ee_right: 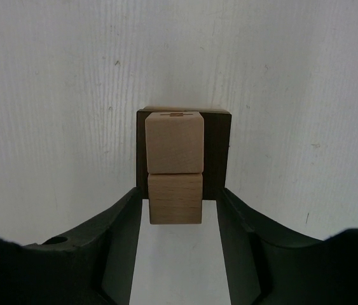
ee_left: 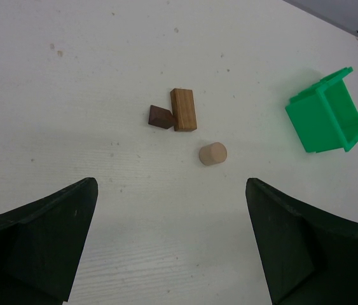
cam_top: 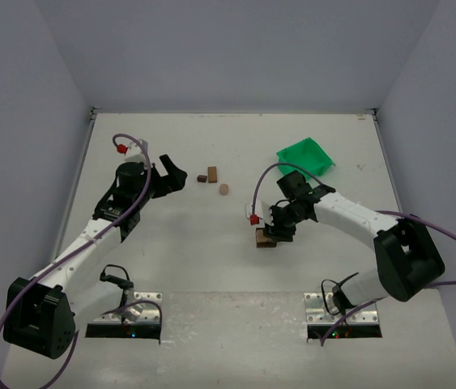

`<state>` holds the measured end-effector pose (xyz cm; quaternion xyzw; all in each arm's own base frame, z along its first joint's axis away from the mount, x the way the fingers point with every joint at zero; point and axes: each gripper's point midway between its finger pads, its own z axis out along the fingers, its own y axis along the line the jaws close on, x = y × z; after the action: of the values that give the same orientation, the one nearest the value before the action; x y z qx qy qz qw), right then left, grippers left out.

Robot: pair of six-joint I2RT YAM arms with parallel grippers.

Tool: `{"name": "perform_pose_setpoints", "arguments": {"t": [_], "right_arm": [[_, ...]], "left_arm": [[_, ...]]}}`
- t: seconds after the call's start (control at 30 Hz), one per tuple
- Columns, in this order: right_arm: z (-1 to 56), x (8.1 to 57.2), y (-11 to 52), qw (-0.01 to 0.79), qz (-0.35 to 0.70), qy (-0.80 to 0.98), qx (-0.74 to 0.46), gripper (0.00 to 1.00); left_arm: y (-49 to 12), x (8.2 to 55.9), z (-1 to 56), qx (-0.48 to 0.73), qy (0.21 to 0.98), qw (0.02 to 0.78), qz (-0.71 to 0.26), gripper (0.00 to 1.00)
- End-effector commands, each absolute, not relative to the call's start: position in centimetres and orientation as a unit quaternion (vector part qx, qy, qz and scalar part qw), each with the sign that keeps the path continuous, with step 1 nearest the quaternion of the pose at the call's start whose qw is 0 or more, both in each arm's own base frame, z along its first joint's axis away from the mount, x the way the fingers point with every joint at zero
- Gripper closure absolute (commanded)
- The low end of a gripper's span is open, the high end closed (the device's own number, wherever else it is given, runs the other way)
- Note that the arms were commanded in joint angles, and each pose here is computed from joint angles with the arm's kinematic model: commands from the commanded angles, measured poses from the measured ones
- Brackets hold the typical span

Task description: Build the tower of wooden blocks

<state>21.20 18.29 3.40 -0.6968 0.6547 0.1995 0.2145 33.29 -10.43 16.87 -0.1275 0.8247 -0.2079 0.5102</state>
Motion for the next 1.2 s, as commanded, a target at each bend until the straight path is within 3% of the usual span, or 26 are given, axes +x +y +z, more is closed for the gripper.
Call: {"name": "perform_pose_setpoints", "arguments": {"t": [0.0, 0.23, 0.3, 0.37, 0.53, 0.83, 1.03, 1.17], "right_arm": [[4.5, 22.3, 18.7, 0.241, 0.182, 0.643, -0.703, 0.48], [6.4, 21.5, 18.2, 0.24, 0.178, 0.634, -0.713, 0.27], [6.9, 20.8, 17.9, 0.239, 0.179, 0.622, -0.724, 0.1], [7.9, 20.4, 17.6, 0.245, 0.175, 0.611, -0.732, 0.01], [11.1, 20.8, 17.4, 0.299, 0.14, 0.583, -0.742, 0.01], [21.5, 26.1, 21.1, 0.471, 0.118, 0.571, -0.662, 0.01], [30.7, 31.5, 23.3, 0.567, 0.132, 0.624, -0.522, 0.01], [36.4, 35.8, 20.4, 0.635, 0.095, 0.699, -0.314, 0.01]], "left_arm": [[-10.9, 33.8, 18.9, -0.115, 0.81, 0.53, -0.221, 0.0], [-11.4, 33.5, 18.8, -0.105, 0.812, 0.525, -0.23, 0.0], [-11.3, 33.4, 18.9, -0.105, 0.813, 0.526, -0.229, 0.0], [-11.3, 33.3, 18.9, -0.105, 0.812, 0.526, -0.23, 0.0], [-11.7, 33.1, 19.5, -0.103, 0.808, 0.526, -0.245, 0.0], [-15.9, 33.2, 18.8, -0.062, 0.812, 0.496, -0.302, 0.0], [-19.3, 32.6, 17.9, -0.036, 0.818, 0.47, -0.331, 0.0], [-20.5, 32.0, 16.2, -0.03, 0.828, 0.445, -0.339, 0.01]]}}
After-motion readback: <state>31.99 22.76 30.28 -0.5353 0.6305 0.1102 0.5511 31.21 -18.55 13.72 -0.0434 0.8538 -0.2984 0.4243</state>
